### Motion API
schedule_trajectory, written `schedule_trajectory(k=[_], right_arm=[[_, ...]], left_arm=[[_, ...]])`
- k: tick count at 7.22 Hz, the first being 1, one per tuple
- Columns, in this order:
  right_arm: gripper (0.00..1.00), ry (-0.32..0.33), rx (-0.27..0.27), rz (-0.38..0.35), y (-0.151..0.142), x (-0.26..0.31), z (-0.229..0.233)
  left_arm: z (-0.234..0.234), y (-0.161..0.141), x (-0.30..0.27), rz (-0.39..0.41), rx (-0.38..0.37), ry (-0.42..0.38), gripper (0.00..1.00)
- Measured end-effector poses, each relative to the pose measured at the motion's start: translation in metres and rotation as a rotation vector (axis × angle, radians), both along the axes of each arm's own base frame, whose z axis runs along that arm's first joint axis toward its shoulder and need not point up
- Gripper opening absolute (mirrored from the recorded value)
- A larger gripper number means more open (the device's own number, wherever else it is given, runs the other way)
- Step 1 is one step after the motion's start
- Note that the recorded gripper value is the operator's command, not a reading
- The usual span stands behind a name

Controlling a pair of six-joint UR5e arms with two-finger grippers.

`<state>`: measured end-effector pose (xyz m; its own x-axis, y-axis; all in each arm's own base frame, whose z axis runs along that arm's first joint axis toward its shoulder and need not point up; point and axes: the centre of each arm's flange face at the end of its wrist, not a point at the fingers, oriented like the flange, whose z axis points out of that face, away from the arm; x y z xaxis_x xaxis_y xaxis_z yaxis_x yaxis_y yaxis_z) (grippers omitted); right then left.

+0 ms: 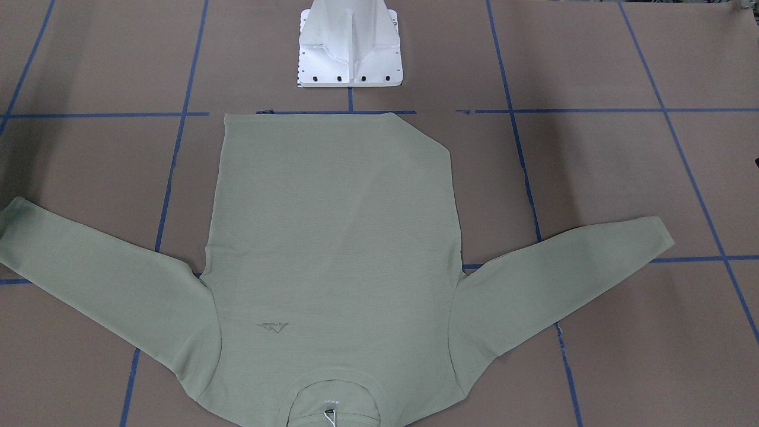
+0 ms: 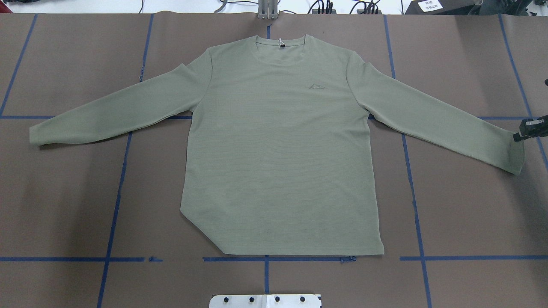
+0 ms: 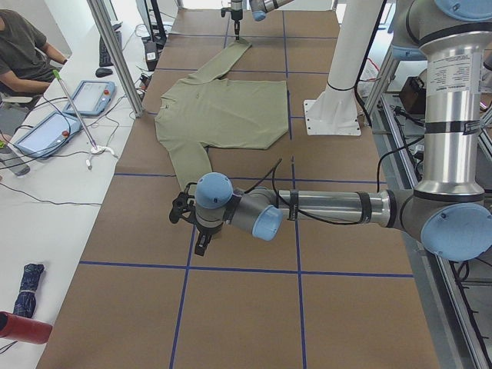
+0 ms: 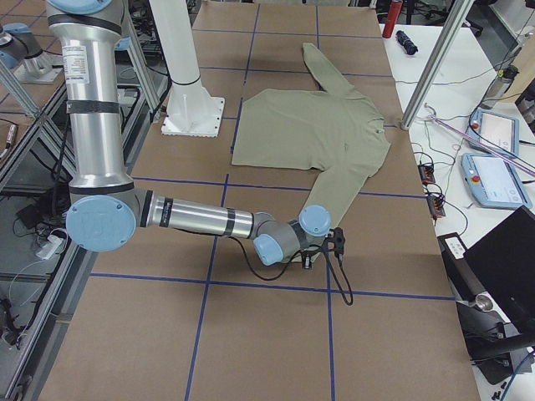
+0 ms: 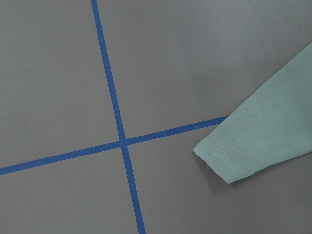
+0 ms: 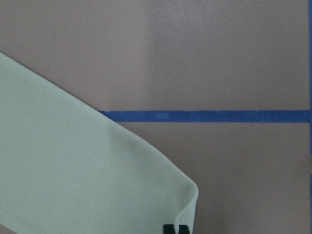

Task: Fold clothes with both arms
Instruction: 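Grasp the cuff with the right gripper and fold it across the chest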

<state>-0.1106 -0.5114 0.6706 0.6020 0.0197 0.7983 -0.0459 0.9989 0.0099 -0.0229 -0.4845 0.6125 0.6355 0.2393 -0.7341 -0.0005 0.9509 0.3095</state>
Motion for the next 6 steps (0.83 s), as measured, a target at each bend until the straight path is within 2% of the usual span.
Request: schedule_trajectory(k=[2, 5, 6], right_arm=[[0.0, -0.094, -0.058, 0.077, -0.006, -0.037, -0.092], [0.0, -0.27, -0.22, 0.224, -0.052, -0.163, -0.299], [0.0, -0.289, -0.247, 0.295, -0.067, -0.215, -0.378]], left_arm=[[-0.002, 0.001, 0.0, 0.002, 0.004, 0.005, 1.0], [-0.005, 0.0, 0.0, 0.003, 0.013, 0.007, 1.0], [-0.006, 0.0, 0.001, 0.004, 0.014, 0.007, 1.0]])
